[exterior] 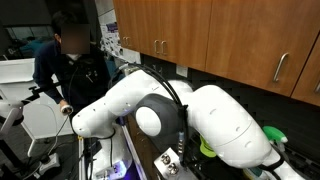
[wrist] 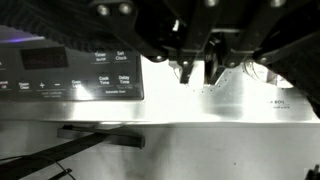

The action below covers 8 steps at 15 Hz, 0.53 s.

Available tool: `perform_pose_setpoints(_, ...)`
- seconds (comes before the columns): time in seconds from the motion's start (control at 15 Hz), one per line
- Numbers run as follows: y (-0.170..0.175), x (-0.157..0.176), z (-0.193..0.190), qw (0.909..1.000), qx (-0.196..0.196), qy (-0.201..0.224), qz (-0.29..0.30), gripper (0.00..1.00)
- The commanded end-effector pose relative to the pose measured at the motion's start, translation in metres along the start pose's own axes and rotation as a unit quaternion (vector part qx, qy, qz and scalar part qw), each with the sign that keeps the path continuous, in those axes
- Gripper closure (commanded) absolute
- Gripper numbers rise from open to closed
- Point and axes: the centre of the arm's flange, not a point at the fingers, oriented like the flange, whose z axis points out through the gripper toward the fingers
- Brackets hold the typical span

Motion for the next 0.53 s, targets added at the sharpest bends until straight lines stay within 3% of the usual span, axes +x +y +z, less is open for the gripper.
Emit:
perform_pose_setpoints(0.0, -0.020, 0.027, 0.033, 0.9969, 0.077, -0.010, -0.009, 0.95)
perform_pose_setpoints(0.47, -0.022, 0.030, 0.021, 0.9955, 0.093, -0.014, -0.016, 0.95)
